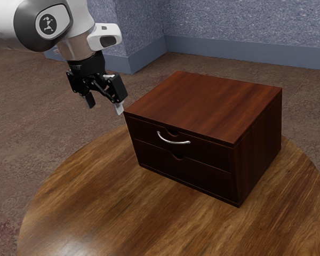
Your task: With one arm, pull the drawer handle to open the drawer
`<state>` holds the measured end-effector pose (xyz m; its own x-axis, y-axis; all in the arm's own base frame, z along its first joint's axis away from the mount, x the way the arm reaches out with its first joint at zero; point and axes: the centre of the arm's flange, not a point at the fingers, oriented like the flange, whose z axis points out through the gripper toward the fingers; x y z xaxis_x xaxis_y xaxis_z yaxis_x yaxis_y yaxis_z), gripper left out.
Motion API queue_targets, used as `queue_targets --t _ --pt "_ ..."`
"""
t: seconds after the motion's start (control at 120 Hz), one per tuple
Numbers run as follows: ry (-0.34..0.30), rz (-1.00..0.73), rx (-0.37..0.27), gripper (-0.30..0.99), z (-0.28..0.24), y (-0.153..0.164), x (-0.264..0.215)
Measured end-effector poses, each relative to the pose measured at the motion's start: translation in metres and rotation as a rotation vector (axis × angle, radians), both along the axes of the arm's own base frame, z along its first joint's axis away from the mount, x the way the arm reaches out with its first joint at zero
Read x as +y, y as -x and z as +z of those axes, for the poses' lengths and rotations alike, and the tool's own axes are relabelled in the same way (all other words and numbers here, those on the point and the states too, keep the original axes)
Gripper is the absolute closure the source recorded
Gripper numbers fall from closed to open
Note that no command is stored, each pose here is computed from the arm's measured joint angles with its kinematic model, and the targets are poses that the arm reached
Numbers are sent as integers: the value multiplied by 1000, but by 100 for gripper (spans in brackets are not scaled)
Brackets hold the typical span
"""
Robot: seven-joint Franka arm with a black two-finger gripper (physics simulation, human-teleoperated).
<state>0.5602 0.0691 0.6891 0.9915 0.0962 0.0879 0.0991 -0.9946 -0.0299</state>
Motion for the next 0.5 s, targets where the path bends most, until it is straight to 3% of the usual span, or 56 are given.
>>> queue_targets --t 0.233,0.275,0.392,0.5 --pt "4 -4 -12 0 7 3 -1" --pt "-2 -16 -48 0 25 10 -2" --pt "-53 -158 -234 0 115 46 -7" --pt "-120 -426 -283 0 140 59 -23"
